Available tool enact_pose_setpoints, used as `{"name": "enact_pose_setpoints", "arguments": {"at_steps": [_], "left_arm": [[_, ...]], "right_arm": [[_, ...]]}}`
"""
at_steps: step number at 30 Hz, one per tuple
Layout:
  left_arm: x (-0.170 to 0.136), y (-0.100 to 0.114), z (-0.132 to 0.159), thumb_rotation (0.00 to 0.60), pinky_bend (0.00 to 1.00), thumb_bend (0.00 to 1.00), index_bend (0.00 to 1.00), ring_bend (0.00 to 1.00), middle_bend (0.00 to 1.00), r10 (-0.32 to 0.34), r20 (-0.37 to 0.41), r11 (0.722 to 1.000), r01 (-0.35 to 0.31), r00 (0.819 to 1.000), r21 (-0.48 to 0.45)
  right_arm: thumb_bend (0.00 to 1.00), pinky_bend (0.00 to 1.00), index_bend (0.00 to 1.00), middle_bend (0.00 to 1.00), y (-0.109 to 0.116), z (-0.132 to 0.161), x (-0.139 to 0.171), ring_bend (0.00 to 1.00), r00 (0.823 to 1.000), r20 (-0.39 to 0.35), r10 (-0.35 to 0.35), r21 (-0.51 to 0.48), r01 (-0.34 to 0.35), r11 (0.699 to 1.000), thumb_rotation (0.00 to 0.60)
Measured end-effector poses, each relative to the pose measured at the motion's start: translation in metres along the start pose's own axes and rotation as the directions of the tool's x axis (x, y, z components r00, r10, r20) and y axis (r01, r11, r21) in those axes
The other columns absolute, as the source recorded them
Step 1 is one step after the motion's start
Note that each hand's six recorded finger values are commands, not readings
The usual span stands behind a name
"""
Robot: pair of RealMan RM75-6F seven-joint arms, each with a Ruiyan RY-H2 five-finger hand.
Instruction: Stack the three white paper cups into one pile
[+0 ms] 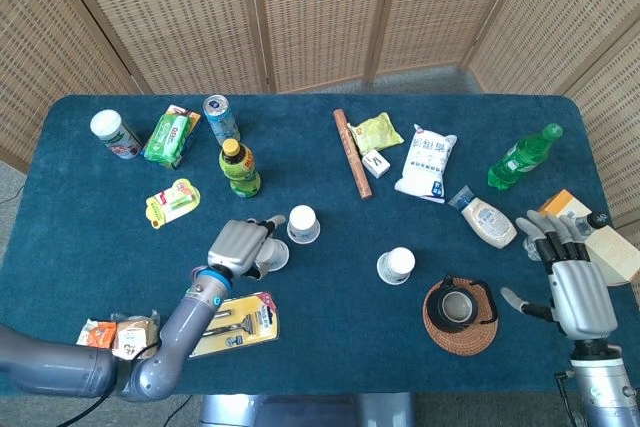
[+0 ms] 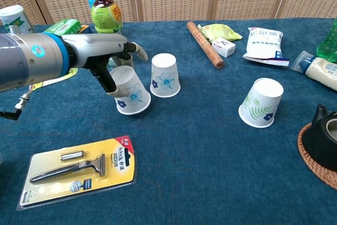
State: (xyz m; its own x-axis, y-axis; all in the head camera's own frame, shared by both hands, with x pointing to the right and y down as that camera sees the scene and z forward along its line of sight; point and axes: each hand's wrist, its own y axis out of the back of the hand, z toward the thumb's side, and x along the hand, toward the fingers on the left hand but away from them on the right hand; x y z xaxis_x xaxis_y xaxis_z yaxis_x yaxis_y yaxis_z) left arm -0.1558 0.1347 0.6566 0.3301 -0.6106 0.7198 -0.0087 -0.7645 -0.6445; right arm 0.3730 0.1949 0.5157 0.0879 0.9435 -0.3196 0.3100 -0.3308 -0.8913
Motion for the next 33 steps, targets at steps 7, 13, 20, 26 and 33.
{"name": "enact_pose_setpoints", "arguments": {"at_steps": [7, 13, 20, 26, 33], "left_arm": [[0.007, -0.008, 0.005, 0.6, 0.5, 0.38, 0.13, 0.32, 0.36, -0.011, -0.03, 1.0, 0.011, 0.999, 0.017], [0.005, -0.01, 0.004, 0.6, 0.41, 0.37, 0.06, 0.14, 0.17, -0.013, -0.033, 1.0, 0.013, 0.999, -0.003], [-0.005, -0.004, 0.002, 0.6, 0.21, 0.37, 0.0, 0.0, 0.0, -0.004, -0.007, 1.0, 0.004, 1.0, -0.018], [-0.021, 0.001, 0.002, 0.6, 0.19, 0.37, 0.0, 0.0, 0.0, 0.005, 0.025, 1.0, -0.004, 1.0, -0.021], [-0.053, 0.018, -0.009, 0.6, 0.18, 0.37, 0.0, 0.0, 0.0, 0.064, 0.077, 0.998, -0.063, 0.995, -0.011]], "right_arm": [[0.19, 0.0, 0.13, 0.0, 0.002, -0.001, 0.0, 0.0, 1.0, 0.002, -0.008, -0.004, 0.008, 1.0, 0.6], [0.19, 0.0, 0.13, 0.0, 0.002, -0.001, 0.0, 0.0, 1.0, 0.0, -0.005, -0.002, 0.005, 1.0, 0.6], [0.19, 0.0, 0.13, 0.0, 0.0, 0.001, 0.0, 0.0, 1.0, -0.003, -0.002, 0.004, 0.002, 1.0, 0.6], [0.19, 0.0, 0.13, 0.0, 0.0, 0.002, 0.001, 0.0, 1.0, -0.007, -0.003, 0.006, 0.003, 1.0, 0.6], [0.19, 0.0, 0.13, 0.0, 0.0, 0.005, 0.002, 0.0, 1.0, -0.015, -0.002, 0.009, 0.002, 1.0, 0.6]]}}
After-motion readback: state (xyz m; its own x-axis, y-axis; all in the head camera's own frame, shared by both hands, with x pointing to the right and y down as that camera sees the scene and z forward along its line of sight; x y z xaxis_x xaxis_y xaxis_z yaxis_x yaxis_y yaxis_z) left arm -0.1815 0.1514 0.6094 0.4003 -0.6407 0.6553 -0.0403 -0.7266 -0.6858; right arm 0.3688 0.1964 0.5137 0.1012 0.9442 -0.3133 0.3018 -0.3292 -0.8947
